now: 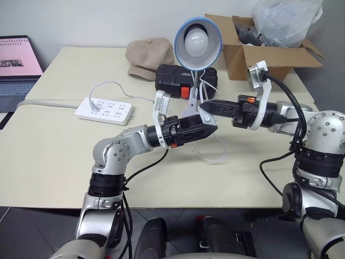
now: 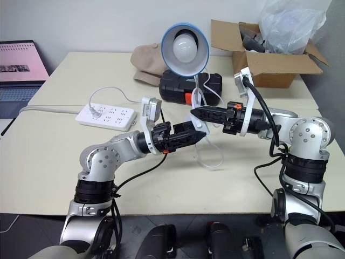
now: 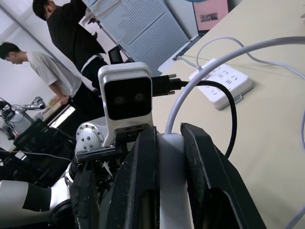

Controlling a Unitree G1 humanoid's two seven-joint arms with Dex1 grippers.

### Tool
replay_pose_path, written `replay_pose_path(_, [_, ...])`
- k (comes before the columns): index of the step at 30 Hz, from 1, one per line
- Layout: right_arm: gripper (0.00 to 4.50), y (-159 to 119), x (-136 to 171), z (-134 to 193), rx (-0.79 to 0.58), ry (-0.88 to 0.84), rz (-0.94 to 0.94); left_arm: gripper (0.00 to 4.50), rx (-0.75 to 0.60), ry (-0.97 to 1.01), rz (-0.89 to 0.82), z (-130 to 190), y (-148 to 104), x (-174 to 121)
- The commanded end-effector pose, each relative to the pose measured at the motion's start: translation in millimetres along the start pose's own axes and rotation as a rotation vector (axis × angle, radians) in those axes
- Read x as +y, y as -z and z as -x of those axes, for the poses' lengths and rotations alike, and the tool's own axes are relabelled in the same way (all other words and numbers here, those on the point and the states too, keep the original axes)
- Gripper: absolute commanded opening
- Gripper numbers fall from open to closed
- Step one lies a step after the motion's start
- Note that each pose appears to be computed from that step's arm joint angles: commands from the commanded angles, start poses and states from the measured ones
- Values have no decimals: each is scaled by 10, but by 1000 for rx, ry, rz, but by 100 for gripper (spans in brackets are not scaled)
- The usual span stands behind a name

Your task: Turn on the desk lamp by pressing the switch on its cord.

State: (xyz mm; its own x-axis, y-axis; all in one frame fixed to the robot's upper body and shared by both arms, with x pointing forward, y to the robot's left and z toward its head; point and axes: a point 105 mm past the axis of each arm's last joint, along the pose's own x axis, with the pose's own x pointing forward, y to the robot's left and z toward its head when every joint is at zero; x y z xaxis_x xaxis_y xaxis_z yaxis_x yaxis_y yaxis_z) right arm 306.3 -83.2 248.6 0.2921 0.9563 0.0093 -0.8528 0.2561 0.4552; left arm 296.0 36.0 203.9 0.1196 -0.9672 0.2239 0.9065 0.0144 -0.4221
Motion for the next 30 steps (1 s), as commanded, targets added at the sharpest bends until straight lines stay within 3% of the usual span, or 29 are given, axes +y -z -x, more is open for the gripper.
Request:
replay_pose_path(1, [38,-117,115,14,-21,-31,45,450,-32,40,-10,-13,-83,-78])
replay_pose_path(6, [38,-115,121,0,-18,-30,45,450,-28,57,-4,-16,-74,-102])
replay_pose_path(24, [38,-113,132,-4,-4,-34,47,126,-33,66,4,-52,-38,-84])
replay_pose_path(30, [38,-107,123,-5,-2,-36,45,51,-37,60,5,-41,-36,-67])
